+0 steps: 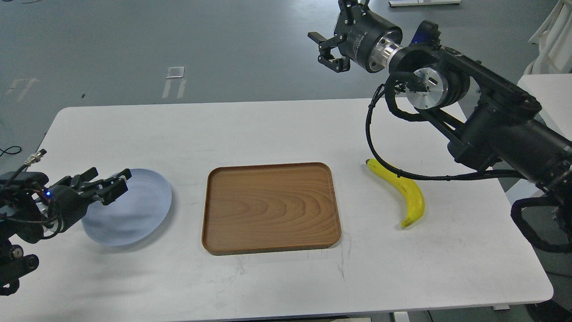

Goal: Place banana on plate with both arms
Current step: 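Lower the left gripper to the rim of the light blue plate, then grasp the plate rim with the left gripper, then lift the plate with the left gripper and lower it onto the wooden tray, then open the left gripper and raise the left arm away from the tray, then lower the right gripper toward the yellow banana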

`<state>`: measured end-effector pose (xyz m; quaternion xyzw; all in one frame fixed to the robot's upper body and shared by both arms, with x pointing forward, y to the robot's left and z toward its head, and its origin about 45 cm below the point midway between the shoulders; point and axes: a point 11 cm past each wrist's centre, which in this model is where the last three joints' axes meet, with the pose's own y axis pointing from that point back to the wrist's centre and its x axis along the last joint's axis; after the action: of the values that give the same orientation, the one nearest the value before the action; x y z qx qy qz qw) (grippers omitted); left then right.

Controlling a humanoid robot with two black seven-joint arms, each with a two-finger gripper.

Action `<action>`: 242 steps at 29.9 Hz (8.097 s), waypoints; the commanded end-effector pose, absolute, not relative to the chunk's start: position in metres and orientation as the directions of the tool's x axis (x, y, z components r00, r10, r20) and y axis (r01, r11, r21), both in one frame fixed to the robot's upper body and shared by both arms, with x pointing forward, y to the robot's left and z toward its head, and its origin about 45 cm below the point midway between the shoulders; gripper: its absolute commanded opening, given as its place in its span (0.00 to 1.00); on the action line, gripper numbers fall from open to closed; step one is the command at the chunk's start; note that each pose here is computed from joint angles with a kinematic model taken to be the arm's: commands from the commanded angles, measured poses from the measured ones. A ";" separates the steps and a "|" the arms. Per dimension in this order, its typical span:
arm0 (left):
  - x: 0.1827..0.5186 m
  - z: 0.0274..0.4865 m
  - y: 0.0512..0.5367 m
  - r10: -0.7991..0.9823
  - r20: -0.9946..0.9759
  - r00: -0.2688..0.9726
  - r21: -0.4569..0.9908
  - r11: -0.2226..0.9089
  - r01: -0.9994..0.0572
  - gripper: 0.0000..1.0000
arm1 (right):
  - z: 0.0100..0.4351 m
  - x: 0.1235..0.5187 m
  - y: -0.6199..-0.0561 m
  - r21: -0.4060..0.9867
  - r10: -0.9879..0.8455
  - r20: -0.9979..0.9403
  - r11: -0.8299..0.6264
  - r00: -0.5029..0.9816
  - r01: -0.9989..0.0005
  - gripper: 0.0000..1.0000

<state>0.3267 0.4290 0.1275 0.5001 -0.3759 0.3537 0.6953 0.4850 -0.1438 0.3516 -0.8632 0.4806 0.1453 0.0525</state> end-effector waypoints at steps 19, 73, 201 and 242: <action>0.322 0.117 0.449 0.110 0.854 0.509 0.483 0.197 -0.853 0.97 | 0.348 0.485 -0.147 0.056 -0.818 -0.302 -0.527 0.489 -0.848 1.00; 0.283 0.093 0.483 0.107 0.791 0.603 0.588 0.138 -0.797 0.28 | 0.344 0.484 -0.148 0.067 -0.822 -0.289 -0.529 0.491 -0.846 1.00; 0.480 0.306 0.193 0.819 -0.270 0.506 0.124 0.551 -0.825 0.98 | 0.347 0.487 -0.164 0.071 -0.842 -0.260 -0.506 0.474 -0.860 1.00; 0.475 0.287 0.208 0.794 -0.421 0.439 0.032 0.497 -0.867 0.98 | 0.282 0.464 -0.173 0.219 -0.822 -0.388 -0.522 0.418 -0.824 1.00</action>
<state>0.4747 0.2059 0.2841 -0.0863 0.2041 0.4903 0.8429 0.4632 -0.1609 0.2810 -0.8415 0.4832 0.2413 0.0122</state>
